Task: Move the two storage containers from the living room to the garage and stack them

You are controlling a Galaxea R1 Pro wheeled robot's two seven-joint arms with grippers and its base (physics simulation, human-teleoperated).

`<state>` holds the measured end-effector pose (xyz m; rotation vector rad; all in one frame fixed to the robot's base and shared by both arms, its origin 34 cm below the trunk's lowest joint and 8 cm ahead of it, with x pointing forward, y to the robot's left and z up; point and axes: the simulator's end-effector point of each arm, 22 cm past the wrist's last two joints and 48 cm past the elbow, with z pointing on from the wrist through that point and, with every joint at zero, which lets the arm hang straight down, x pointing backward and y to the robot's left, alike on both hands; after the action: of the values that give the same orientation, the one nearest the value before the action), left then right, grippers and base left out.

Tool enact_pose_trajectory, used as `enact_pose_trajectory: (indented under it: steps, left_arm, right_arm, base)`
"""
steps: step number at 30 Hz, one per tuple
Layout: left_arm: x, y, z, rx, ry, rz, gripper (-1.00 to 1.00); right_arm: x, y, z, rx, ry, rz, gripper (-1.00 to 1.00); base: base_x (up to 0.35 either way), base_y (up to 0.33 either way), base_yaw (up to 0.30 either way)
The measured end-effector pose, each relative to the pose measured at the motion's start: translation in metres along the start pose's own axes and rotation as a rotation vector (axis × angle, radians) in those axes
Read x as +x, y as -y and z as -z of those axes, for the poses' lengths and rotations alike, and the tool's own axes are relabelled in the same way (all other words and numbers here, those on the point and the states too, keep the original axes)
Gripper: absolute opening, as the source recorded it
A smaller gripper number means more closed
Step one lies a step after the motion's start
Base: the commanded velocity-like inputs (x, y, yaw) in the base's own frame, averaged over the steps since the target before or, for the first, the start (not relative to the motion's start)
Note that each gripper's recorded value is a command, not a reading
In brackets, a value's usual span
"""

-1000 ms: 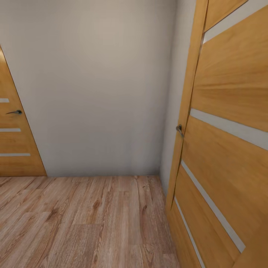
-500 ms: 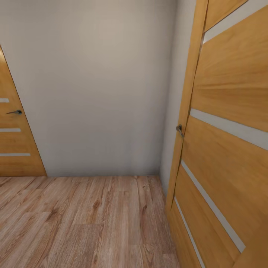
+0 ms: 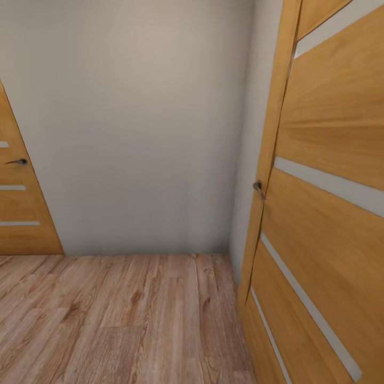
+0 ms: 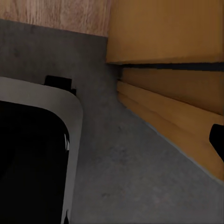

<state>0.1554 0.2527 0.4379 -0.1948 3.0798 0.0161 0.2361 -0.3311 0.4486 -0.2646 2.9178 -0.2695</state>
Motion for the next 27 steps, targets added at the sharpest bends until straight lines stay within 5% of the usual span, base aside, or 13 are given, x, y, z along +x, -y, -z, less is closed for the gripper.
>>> enact_pose_trajectory:
  steps: [14,27]
  left_arm:
    - [0.0011,-0.0002,0.0,0.0,-0.003,0.0,1.0]
    - [0.0014,0.0004,0.0001,0.002,-0.003,-0.002,1.0]
  right_arm:
    - [0.0005,0.0002,-0.0001,-0.001,0.0,0.003,1.0]
    - [0.0006,-0.0006,0.0001,-0.002,0.0,0.002,1.0]
  base:
    - [0.001,0.0,0.223]
    - [0.197,0.0,0.019]
